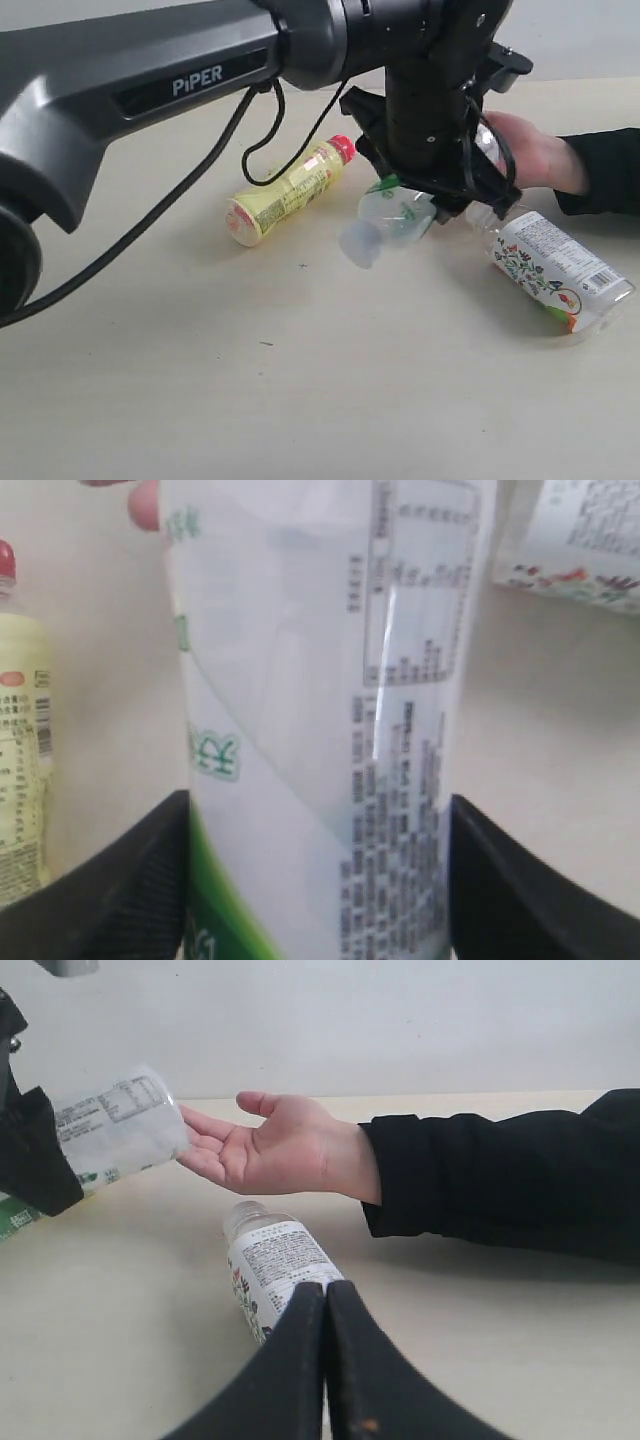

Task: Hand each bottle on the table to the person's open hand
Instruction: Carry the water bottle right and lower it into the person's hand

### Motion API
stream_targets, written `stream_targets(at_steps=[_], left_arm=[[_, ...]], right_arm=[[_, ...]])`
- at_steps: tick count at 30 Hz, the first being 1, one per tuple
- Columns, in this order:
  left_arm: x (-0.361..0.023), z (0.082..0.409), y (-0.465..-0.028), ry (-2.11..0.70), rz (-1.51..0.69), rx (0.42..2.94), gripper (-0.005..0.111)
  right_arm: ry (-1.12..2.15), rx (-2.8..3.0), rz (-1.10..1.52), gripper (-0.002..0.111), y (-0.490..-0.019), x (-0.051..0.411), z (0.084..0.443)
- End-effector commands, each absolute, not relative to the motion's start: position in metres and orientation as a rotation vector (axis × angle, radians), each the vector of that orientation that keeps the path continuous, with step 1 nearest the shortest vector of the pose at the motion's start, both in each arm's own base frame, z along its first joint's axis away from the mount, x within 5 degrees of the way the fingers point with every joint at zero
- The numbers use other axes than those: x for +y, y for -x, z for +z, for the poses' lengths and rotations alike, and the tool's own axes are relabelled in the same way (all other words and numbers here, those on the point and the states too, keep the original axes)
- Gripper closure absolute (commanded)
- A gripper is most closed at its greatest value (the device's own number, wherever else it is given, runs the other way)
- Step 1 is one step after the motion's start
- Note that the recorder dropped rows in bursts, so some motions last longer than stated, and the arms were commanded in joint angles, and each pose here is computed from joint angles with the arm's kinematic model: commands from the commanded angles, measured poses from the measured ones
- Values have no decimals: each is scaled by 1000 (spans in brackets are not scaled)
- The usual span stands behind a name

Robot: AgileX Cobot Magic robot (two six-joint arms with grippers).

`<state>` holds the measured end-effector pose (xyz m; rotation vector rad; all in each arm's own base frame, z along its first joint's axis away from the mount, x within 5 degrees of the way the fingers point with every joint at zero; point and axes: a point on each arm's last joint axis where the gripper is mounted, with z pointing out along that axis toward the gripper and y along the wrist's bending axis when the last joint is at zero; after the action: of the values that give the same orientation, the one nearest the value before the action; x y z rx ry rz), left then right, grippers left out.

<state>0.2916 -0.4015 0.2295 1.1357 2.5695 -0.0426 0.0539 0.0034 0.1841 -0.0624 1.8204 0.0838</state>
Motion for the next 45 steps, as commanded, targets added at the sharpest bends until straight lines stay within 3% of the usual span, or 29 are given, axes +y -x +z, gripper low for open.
stream_targets(at_steps=[1, 6, 12, 24, 45], left_arm=[[-410, 257, -289, -824, -256, 2585, 107], [-436, 277, -308, -443, -739, 2497, 107], [-431, 247, -367, -3, -1155, 2459, 107], [-432, 199, -390, 186, -1249, 2469, 107], [-411, 187, -399, 141, -1131, 2611, 106]], right_arm=[[66, 1811, 90, 108, -54, 4, 184], [66, 1811, 90, 108, -54, 4, 184], [66, 1811, 90, 108, -54, 4, 184], [66, 1811, 90, 108, -54, 4, 184], [66, 1811, 90, 108, -54, 4, 184]])
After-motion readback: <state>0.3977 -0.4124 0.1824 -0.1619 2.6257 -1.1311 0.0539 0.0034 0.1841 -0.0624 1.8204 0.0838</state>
